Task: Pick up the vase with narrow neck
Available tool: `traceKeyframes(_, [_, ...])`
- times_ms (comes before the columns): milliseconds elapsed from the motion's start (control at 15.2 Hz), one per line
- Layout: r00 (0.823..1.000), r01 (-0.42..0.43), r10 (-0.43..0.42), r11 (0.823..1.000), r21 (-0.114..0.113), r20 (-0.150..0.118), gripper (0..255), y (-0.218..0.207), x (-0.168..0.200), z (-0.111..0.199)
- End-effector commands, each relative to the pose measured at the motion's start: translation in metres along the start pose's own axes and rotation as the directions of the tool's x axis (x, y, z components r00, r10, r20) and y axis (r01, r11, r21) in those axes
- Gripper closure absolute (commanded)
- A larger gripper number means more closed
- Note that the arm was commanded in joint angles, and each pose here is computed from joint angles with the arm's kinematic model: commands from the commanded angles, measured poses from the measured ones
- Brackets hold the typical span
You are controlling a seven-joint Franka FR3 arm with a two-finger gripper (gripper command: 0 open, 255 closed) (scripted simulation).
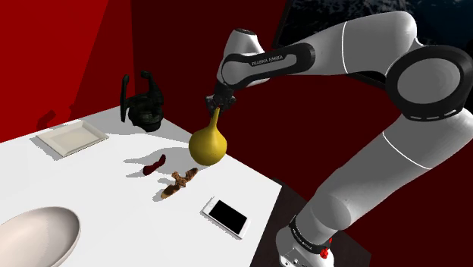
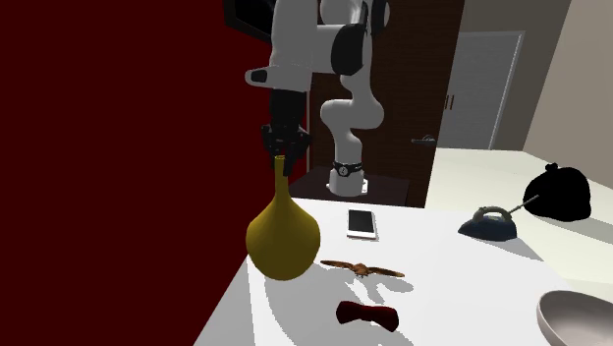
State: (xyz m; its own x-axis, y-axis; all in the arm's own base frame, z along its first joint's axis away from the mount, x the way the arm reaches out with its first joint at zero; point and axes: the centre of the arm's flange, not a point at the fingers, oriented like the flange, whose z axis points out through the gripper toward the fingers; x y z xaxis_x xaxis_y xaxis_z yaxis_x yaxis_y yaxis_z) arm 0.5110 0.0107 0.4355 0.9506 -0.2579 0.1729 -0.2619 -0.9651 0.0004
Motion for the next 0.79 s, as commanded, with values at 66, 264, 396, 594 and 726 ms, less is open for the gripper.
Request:
traceKeyframes(66, [1.000, 0.000, 0.000, 1.000, 0.000, 0.000, 255, 0.000, 0.002, -0.013])
traceKeyframes(264, [1.000, 0.000, 0.000, 1.000, 0.000, 0.000, 255, 0.000, 0.005, -0.029])
traceKeyframes(396, [1.000, 0.000, 0.000, 1.000, 0.000, 0.000, 255, 0.000, 0.007, -0.039])
traceKeyframes(594, [1.000, 0.000, 0.000, 1.000, 0.000, 0.000, 255, 0.000, 0.010, -0.055])
traceKeyframes(726, [1.000, 0.000, 0.000, 1.000, 0.000, 0.000, 255, 0.000, 0.012, -0.065])
